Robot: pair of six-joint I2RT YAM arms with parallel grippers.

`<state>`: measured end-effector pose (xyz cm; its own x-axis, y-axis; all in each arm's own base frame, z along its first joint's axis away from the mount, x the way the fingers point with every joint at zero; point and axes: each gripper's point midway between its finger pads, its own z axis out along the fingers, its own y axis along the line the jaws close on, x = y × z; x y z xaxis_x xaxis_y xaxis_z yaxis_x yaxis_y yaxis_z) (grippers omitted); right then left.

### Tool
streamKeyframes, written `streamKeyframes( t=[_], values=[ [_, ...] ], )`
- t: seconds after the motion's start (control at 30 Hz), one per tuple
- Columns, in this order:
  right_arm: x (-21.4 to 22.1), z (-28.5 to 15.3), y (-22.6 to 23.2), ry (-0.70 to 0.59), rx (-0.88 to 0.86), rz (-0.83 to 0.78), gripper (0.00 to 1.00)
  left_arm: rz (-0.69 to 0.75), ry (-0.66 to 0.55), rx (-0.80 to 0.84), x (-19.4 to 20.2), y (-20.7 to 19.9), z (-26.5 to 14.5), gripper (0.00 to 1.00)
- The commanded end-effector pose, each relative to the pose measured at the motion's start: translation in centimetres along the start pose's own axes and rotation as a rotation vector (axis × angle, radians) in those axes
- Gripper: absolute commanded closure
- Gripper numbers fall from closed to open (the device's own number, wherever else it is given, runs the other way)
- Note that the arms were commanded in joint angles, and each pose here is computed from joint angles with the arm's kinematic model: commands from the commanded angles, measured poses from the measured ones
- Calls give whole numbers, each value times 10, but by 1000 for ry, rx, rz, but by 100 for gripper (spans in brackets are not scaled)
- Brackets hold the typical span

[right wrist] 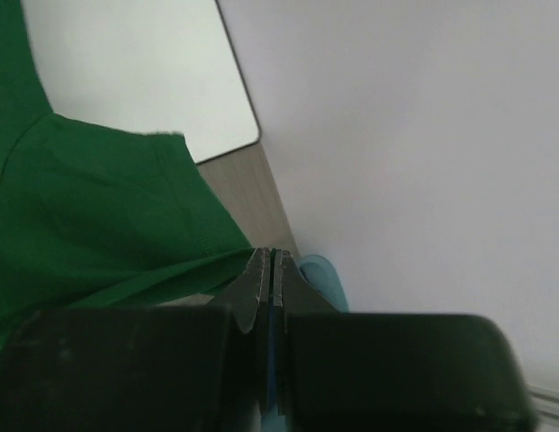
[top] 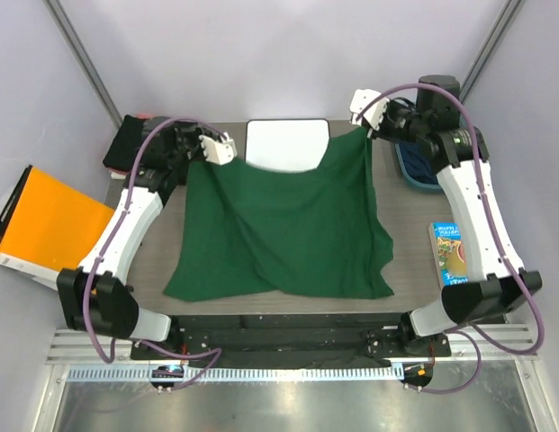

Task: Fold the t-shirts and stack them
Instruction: Flatten out the tshirt

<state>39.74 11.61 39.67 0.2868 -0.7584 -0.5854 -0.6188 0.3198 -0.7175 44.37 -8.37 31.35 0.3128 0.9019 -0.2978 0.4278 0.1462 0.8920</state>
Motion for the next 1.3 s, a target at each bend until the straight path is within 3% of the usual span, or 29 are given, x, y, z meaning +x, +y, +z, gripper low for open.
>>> streamKeyframes(
  t=[0.0, 0.07, 0.1, 0.17, 0.2, 0.3, 0.4, 0.47, 0.5, 0.57, 0.6, 0.67, 0.7, 0.8, 0.83, 0.97, 1.07, 1.27],
  values=[
    [-77, -62, -132, -139, 487, -260, 99, 146, 3, -694, -25, 185, -51, 100],
    [-101, -85, -164, -180, 612, -324, 99, 138, 0, -913, -35, 237, -85, 100],
    [-131, -119, -181, -231, 696, -376, 99, 128, -55, -1093, -50, 265, -123, 100],
    [-162, -156, -194, -297, 776, -414, 99, 160, -121, -1251, -74, 294, -171, 100],
    [-189, -191, -201, -348, 848, -457, 99, 184, -156, -1336, -87, 303, -197, 100],
    [-221, -236, -193, -413, 894, -549, 99, 250, -226, -1449, -116, 315, -248, 100],
    [-218, -236, -172, -412, 819, -540, 99, 259, -229, -1475, -122, 312, -266, 100],
    [-201, -218, -156, -379, 735, -491, 99, 256, -212, -1398, -112, 293, -240, 100],
    [-175, -184, -141, -342, 644, -439, 99, 259, -208, -1363, -109, 283, -232, 100],
    [-165, -183, -110, -357, 577, -378, 99, 255, -190, -1222, -96, 240, -201, 100],
    [-135, -147, -86, -323, 472, -308, 99, 256, -192, -1159, -93, 222, -190, 100],
    [-117, -140, -44, -315, 370, -244, 99, 220, -163, -964, -74, 161, -159, 100],
    [-84, -109, -10, -269, 259, -153, 99, 227, -168, -885, -71, 137, -148, 100],
    [-26, -85, 83, -172, 44, -17, 99, 251, -140, -591, -50, 33, -121, 100],
    [-8, -81, 114, -136, -33, 22, 99, 257, -119, -457, -35, -21, -101, 100],
    [42, -86, 223, -52, -255, 85, 99, 368, -183, -116, -28, -159, -111, 100],
    [54, -100, 271, -20, -405, 131, 99, 384, -255, 94, -32, -230, -133, 100],
    [61, -123, 302, 30, -527, 135, 99, 376, -255, 289, -27, -275, -157, 100]
  ],
)
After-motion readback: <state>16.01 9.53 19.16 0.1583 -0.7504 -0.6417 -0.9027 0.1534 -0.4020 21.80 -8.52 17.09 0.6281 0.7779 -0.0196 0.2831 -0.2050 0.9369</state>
